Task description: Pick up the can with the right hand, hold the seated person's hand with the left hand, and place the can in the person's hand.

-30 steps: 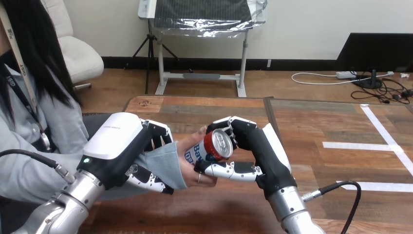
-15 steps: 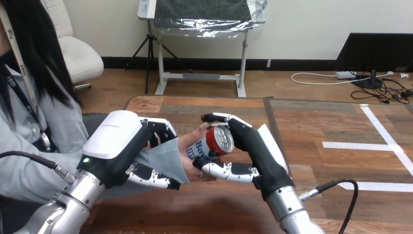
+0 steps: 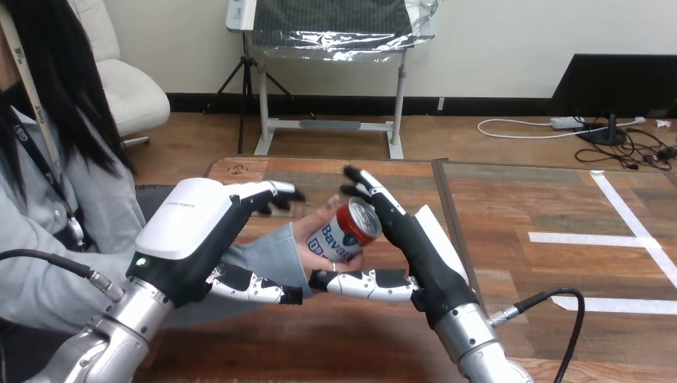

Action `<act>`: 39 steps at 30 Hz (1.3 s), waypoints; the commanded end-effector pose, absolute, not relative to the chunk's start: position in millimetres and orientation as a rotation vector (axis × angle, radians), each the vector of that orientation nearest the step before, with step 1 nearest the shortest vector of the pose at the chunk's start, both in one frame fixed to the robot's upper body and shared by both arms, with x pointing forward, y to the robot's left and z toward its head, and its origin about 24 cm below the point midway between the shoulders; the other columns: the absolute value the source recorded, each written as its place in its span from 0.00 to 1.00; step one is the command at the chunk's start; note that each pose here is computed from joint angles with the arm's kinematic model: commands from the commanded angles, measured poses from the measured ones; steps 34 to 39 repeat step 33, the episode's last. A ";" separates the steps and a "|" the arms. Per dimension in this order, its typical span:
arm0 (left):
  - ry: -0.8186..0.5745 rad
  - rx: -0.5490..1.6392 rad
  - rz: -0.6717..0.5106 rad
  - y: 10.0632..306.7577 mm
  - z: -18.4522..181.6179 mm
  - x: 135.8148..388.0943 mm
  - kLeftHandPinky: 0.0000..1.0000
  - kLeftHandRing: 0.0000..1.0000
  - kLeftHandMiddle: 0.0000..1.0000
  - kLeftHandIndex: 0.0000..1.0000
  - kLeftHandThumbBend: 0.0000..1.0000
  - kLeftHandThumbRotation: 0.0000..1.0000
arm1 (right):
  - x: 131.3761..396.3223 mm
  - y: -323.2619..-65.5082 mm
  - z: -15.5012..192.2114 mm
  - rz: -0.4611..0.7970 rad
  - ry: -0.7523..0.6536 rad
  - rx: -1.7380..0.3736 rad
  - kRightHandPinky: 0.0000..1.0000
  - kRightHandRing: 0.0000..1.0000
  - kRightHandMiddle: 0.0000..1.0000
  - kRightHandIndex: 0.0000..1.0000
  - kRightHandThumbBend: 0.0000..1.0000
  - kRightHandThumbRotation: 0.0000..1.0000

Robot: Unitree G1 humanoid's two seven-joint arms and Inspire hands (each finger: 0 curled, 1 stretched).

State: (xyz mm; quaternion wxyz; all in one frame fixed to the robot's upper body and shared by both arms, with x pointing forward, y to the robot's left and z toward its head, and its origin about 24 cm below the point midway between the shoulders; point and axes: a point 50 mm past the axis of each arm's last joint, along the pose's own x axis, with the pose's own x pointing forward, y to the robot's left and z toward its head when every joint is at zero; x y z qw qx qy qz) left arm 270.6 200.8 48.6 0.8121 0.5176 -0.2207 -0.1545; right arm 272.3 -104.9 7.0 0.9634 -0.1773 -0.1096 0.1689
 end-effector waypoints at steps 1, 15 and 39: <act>-0.561 1.113 -0.276 195.5 68.0 282.1 0.79 0.81 0.83 0.87 1.00 0.38 | 290.5 -109.0 33.3 0.324 -0.332 -0.392 0.96 0.99 0.98 1.00 0.99 0.46; -0.566 1.114 -0.283 194.5 64.0 278.3 0.90 0.94 0.95 0.98 1.00 0.45 | 292.5 -116.2 35.3 0.298 -0.349 -0.407 1.00 1.00 1.00 1.00 1.00 0.57; -0.624 1.085 -0.269 194.0 57.9 269.5 0.98 1.00 1.00 1.00 1.00 0.56 | 292.0 -124.7 35.7 0.266 -0.394 -0.398 1.00 1.00 1.00 1.00 1.00 0.62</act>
